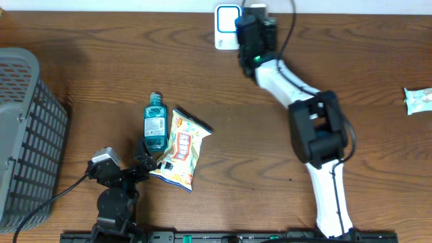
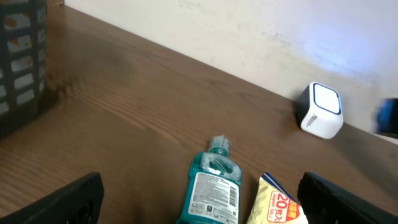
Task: Scan the item barcode
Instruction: 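Carry the green tin to the right edge and release it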
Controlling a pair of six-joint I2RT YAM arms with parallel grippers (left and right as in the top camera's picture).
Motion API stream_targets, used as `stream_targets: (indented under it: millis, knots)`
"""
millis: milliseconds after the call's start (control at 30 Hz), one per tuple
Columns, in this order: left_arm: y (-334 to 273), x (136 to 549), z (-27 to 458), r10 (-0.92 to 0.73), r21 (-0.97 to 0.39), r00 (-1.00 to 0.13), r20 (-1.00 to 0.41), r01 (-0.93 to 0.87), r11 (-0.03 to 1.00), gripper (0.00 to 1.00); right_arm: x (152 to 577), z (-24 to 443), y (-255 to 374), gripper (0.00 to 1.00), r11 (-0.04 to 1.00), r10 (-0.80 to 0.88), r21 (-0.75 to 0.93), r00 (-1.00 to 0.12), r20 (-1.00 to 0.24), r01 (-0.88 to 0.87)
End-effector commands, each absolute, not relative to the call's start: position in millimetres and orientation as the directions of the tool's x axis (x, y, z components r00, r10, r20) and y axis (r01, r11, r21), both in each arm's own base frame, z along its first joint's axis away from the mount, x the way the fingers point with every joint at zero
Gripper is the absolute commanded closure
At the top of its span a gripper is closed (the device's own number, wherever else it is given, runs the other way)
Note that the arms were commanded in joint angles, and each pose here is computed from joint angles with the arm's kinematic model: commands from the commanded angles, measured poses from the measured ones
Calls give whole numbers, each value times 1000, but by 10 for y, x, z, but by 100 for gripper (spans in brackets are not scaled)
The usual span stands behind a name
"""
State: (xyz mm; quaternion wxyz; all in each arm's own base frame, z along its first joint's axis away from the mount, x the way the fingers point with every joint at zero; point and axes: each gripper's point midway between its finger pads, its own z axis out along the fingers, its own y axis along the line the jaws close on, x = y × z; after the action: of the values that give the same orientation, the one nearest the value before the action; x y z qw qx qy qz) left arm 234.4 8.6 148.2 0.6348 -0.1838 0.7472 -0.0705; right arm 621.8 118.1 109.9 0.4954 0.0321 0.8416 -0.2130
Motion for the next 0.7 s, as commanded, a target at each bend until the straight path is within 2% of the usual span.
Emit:
stream_targets:
  millis: [0, 100, 267, 400, 533, 667]
  knots:
    - [101, 2335, 1348, -363, -329, -159, -918, -206, 922, 2, 6126, 1358, 391, 52, 827, -114, -391, -561, -820, 404]
    - [101, 2335, 1348, -363, -329, -159, -918, -206, 922, 2, 5941, 1122, -135, 54, 785, -56, -447, -669, -741, 429]
    - [101, 2335, 1348, -363, -329, -159, -918, -206, 922, 2, 5617, 915, -923, 54, 712, 96, -474, -740, -666, 518]
    - [101, 2335, 1348, -363, -329, -159, -918, -206, 922, 2, 5304, 804, -1606, 54, 643, 228, -487, -754, -616, 592]
    - [101, 2335, 1348, -362, -328, -159, -918, -206, 922, 2, 5056, 609, -2153, 53, 659, 367, -410, -746, -556, 630]
    - [101, 2335, 1348, -363, -329, -159, -918, -206, 922, 2, 4845, 495, -2518, 42, 658, 464, -344, -721, -515, 670]
